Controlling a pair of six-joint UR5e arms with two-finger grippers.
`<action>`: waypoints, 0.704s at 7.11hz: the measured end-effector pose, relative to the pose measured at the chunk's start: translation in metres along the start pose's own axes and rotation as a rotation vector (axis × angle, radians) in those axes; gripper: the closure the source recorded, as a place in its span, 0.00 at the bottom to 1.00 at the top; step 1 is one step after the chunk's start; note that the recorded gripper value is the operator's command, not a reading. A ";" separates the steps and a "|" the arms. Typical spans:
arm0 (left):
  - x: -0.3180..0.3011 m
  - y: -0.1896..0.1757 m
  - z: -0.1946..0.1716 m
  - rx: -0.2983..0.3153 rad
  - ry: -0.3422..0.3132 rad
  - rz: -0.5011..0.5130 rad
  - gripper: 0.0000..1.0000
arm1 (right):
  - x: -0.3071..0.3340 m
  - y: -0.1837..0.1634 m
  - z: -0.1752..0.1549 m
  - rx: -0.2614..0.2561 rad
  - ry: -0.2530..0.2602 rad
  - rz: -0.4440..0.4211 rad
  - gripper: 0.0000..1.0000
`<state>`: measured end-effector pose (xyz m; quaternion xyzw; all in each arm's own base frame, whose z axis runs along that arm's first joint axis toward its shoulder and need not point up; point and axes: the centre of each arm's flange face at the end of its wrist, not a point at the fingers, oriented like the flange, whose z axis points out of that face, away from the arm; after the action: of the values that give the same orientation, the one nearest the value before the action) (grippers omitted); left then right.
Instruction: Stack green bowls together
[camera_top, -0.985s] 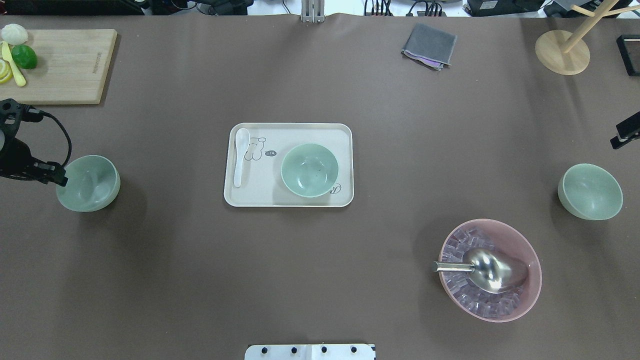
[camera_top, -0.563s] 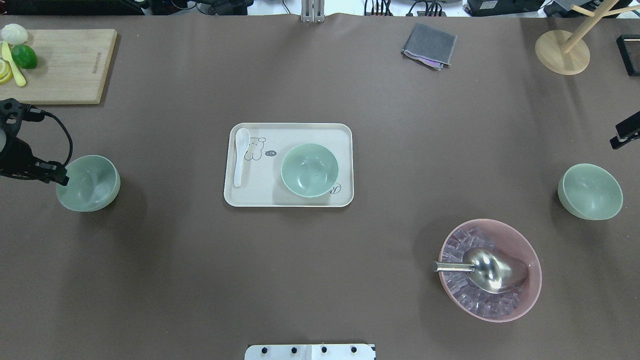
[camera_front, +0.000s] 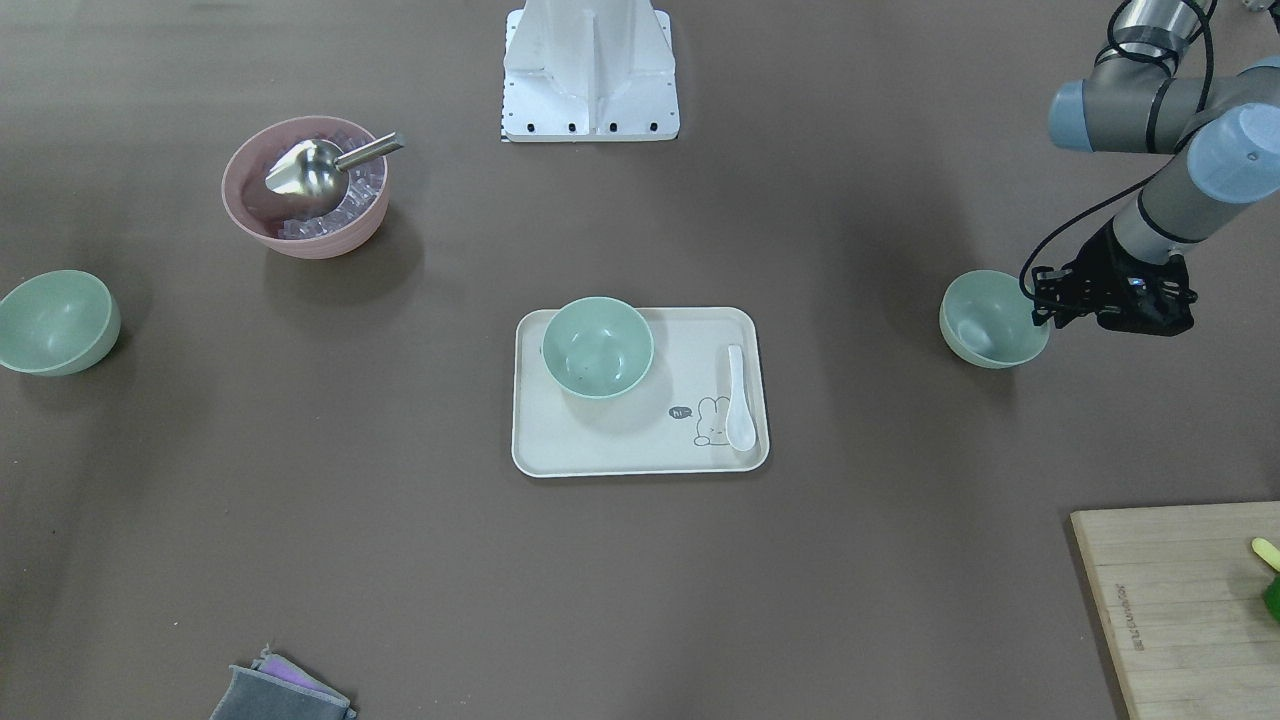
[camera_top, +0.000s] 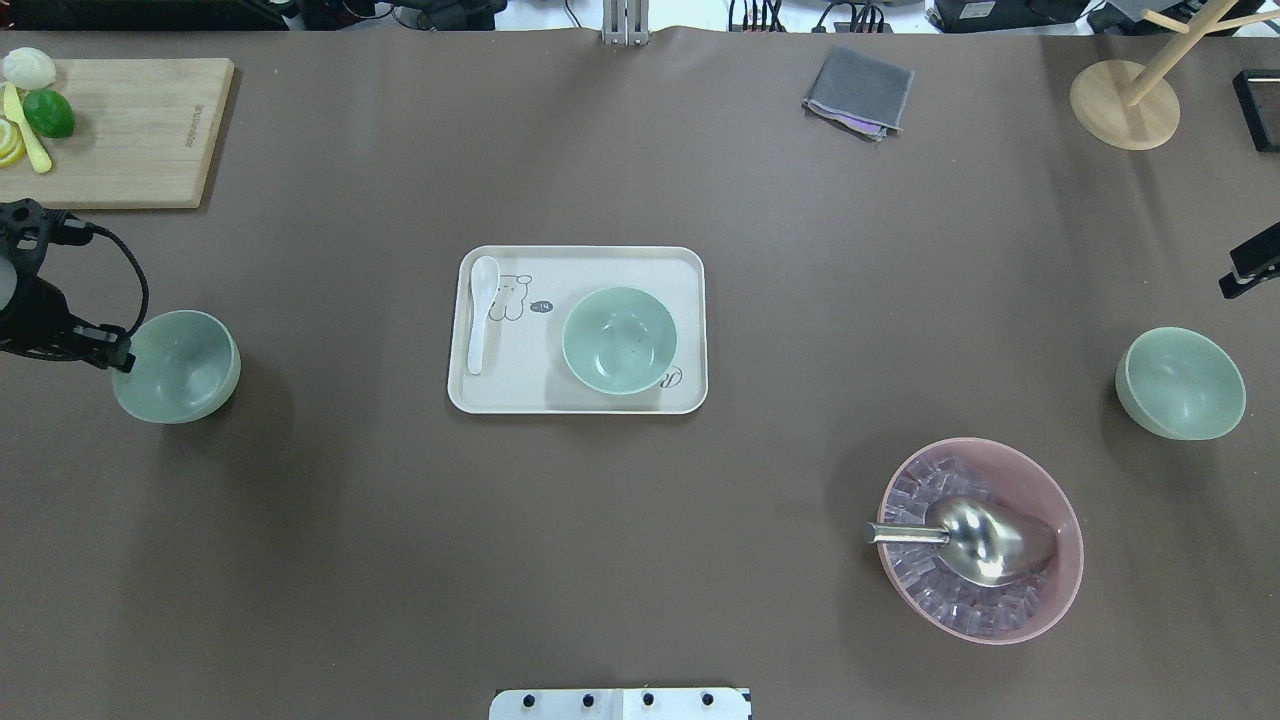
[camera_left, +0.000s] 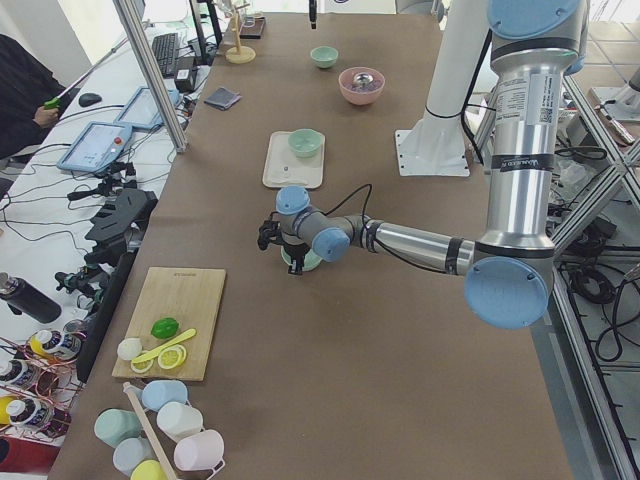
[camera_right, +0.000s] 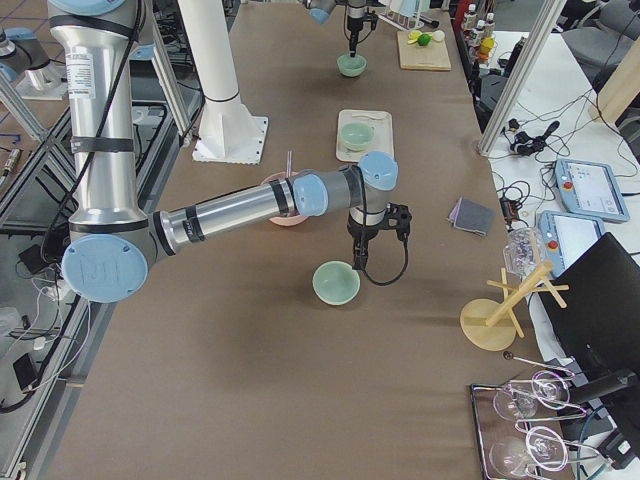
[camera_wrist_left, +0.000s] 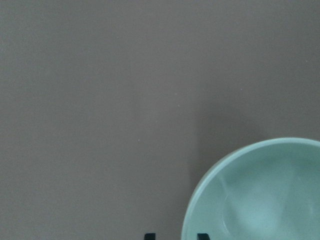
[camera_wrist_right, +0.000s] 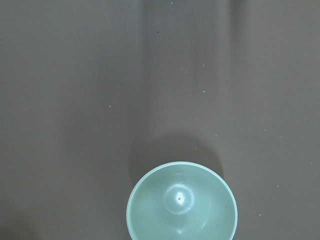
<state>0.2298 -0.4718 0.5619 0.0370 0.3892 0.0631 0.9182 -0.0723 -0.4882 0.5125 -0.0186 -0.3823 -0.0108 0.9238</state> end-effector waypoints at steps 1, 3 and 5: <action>0.002 0.001 0.001 -0.002 0.001 0.002 0.66 | 0.000 0.000 0.000 -0.001 0.000 0.000 0.00; 0.004 0.001 0.003 -0.007 0.003 0.006 0.72 | 0.000 0.000 0.001 -0.002 0.000 0.001 0.00; 0.005 0.002 0.003 -0.007 0.004 0.007 0.91 | 0.000 0.000 0.001 -0.002 0.000 0.001 0.00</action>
<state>0.2353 -0.4695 0.5610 0.0352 0.3907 0.0678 0.9174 -0.0730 -0.4880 0.5126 -0.0198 -0.3821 -0.0105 0.9239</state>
